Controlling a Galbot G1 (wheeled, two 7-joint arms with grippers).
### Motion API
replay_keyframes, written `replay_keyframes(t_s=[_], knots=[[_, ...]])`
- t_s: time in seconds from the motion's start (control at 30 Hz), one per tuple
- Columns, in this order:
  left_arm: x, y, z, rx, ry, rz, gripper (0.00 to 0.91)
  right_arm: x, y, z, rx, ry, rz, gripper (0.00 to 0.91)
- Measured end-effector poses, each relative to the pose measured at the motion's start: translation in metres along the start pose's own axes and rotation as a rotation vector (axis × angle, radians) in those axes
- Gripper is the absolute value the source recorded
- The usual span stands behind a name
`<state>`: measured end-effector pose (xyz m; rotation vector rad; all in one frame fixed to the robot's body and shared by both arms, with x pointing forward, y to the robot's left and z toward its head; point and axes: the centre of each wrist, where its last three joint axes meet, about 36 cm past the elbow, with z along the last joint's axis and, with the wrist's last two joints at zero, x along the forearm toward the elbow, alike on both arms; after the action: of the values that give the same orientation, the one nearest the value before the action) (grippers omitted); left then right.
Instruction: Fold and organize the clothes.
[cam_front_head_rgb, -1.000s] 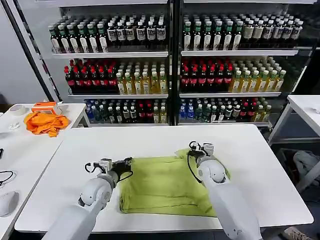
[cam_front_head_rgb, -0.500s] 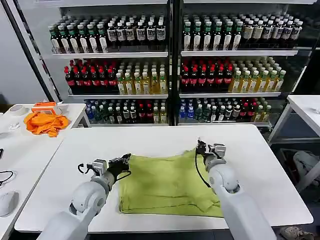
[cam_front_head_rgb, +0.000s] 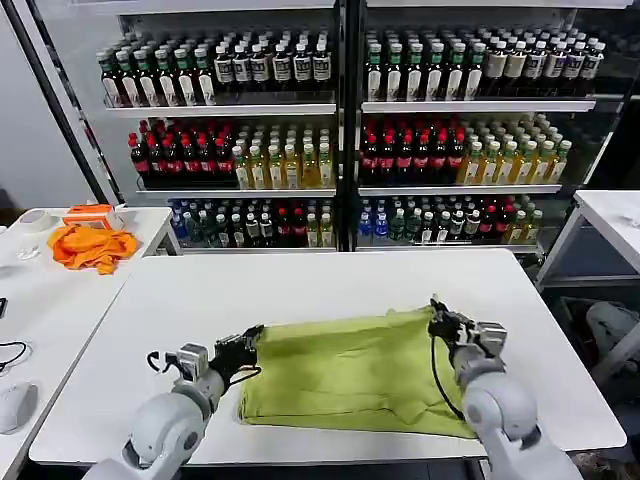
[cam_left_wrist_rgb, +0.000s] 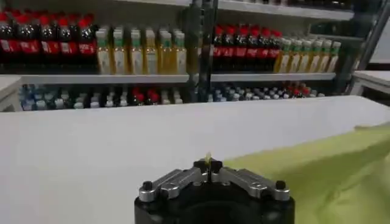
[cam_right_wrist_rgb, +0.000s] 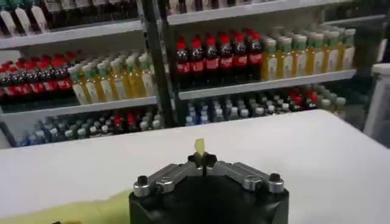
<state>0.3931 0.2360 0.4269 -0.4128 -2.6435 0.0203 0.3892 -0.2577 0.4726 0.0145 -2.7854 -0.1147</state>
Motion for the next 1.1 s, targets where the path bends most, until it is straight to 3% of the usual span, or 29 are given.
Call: replay_keyframes(t_s=[0.57, 0.63, 0.67, 0.7, 1.1], knots=[[0.008, 0.001, 0.037, -0.074, 0.071, -0.025, 0.030, 0.063, -0.001, 0.020, 0.003, 0.052, 0.039, 0.000], [0.009, 0.000, 0.039, -0.085, 0.072, -0.029, 0.403, 0.064, 0.000, 0.022, 0.003, 0.056, 0.044, 0.000], [0.009, 0.000, 0.040, -0.092, 0.073, -0.031, 0.907, 0.064, 0.000, 0.023, 0.004, 0.058, 0.046, 0.423], [0.009, 0.000, 0.040, -0.098, 0.073, -0.034, 0.907, 0.064, 0.001, 0.024, 0.006, 0.061, 0.049, 0.907], [0.008, -0.004, 0.044, -0.145, 0.042, -0.087, 0.907, 0.056, 0.005, 0.041, 0.040, 0.097, 0.070, 0.907]])
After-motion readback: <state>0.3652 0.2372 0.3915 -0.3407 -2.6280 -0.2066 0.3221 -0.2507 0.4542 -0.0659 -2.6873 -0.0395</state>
